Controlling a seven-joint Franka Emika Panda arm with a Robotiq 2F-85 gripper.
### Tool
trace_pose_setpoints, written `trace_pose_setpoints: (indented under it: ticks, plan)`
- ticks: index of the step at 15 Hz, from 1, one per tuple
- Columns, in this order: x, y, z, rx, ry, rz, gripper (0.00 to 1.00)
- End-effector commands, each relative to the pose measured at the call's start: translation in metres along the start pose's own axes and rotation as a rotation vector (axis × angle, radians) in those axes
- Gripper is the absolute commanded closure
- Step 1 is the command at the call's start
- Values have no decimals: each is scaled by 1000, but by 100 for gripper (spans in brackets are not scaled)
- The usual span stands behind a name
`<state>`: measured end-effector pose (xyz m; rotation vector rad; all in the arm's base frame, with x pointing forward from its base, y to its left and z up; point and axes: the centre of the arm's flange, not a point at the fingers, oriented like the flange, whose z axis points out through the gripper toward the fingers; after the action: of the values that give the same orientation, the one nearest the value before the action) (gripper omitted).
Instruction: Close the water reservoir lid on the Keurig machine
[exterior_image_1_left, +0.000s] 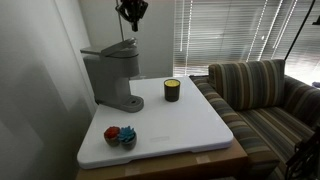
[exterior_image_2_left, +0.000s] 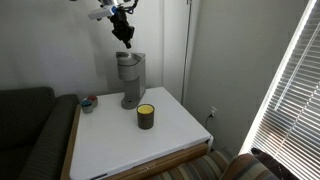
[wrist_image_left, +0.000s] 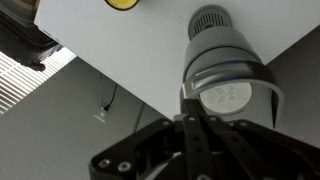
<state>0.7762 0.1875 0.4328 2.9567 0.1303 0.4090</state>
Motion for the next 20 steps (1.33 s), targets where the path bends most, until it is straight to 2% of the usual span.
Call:
trace_pose_setpoints:
  ticks: [1,8,16,20]
  plan:
    - [7,5,-18,-4,-80,19,100]
    - [6,-1,-19,97,-77,28,100]
    - [-12,-22,14,159,-144,38,100]
    - [-18,-28,27,159,-164,43,100]
